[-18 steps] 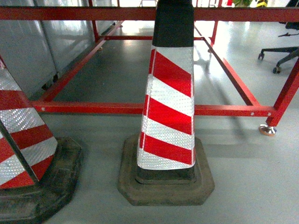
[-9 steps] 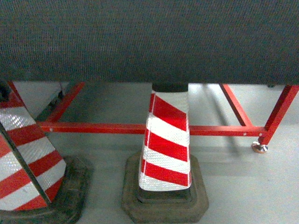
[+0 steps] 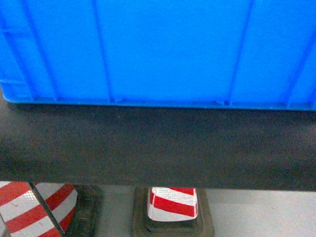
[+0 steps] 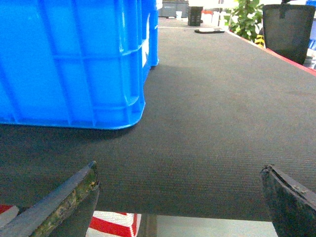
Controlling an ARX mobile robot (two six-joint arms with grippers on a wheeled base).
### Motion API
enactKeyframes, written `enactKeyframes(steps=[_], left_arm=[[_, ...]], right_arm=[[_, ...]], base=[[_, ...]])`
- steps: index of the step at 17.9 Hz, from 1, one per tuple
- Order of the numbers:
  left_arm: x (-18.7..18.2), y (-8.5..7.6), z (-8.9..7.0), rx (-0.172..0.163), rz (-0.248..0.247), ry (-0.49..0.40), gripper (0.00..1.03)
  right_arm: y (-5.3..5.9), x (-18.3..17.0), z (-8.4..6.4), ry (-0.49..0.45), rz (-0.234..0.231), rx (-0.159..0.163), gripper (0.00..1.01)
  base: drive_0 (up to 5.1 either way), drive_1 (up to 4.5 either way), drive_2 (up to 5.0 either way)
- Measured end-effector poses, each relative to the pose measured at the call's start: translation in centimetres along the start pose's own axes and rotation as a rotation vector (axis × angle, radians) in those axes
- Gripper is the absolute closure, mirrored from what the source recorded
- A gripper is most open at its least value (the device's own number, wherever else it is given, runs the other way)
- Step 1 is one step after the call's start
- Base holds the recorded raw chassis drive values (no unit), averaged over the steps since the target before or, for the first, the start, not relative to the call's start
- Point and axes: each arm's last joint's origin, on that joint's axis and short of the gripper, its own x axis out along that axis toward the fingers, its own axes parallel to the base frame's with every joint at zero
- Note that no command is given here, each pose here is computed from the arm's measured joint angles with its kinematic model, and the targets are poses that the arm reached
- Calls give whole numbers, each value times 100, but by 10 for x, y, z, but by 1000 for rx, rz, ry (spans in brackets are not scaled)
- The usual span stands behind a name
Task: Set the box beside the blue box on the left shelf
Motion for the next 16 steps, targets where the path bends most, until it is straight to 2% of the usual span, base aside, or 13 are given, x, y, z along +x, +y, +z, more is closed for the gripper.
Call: enactKeyframes(steps=[16], left_arm=[[0, 0, 0, 0, 0, -3, 5]], right_arm=[[0, 0, 0, -2, -1, 1, 3]], base=[[0, 0, 0]])
